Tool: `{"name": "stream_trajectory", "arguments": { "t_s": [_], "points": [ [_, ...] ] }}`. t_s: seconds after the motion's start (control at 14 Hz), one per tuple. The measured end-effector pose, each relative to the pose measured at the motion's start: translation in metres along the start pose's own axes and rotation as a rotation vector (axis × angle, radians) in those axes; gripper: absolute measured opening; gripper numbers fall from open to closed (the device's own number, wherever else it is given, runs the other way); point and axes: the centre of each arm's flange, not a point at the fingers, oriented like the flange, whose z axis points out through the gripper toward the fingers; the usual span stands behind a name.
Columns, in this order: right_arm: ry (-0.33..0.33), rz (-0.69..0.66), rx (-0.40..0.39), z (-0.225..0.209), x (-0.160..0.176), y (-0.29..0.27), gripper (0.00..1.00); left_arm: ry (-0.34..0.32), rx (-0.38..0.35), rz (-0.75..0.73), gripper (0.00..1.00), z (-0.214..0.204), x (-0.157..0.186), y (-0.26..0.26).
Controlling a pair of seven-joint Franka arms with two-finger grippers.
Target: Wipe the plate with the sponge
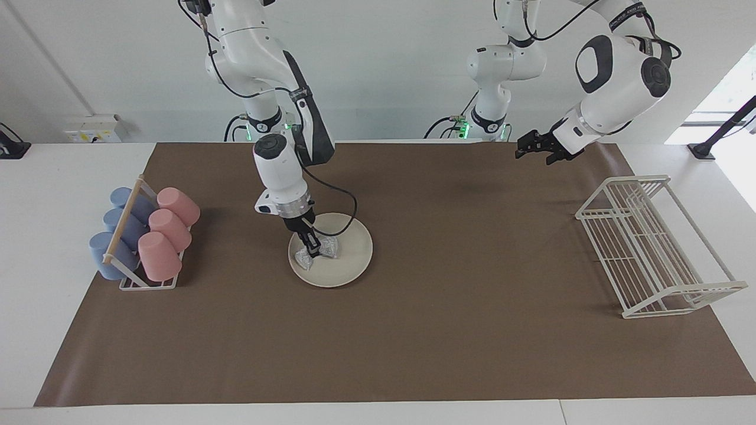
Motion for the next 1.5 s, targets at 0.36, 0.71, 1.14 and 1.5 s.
{"name": "stream_trajectory", "arguments": {
  "t_s": [0.36,0.71,1.14,1.5],
  "points": [
    [-0.087,0.138,0.031,0.006,-0.070,-0.003,0.10,0.003,0.001,-0.008,1.00,0.000,0.000,0.000],
    [-0.086,0.051,0.049,0.006,-0.051,-0.002,0.10,0.013,0.003,-0.013,1.00,-0.001,0.002,0.000],
    [-0.042,-0.083,0.065,0.000,0.029,0.010,0.10,0.014,0.003,-0.015,1.00,-0.001,0.002,-0.001],
    [-0.067,0.011,0.059,0.002,-0.019,0.005,0.10,0.016,0.004,-0.030,1.00,-0.001,0.002,-0.001]
  ]
}}
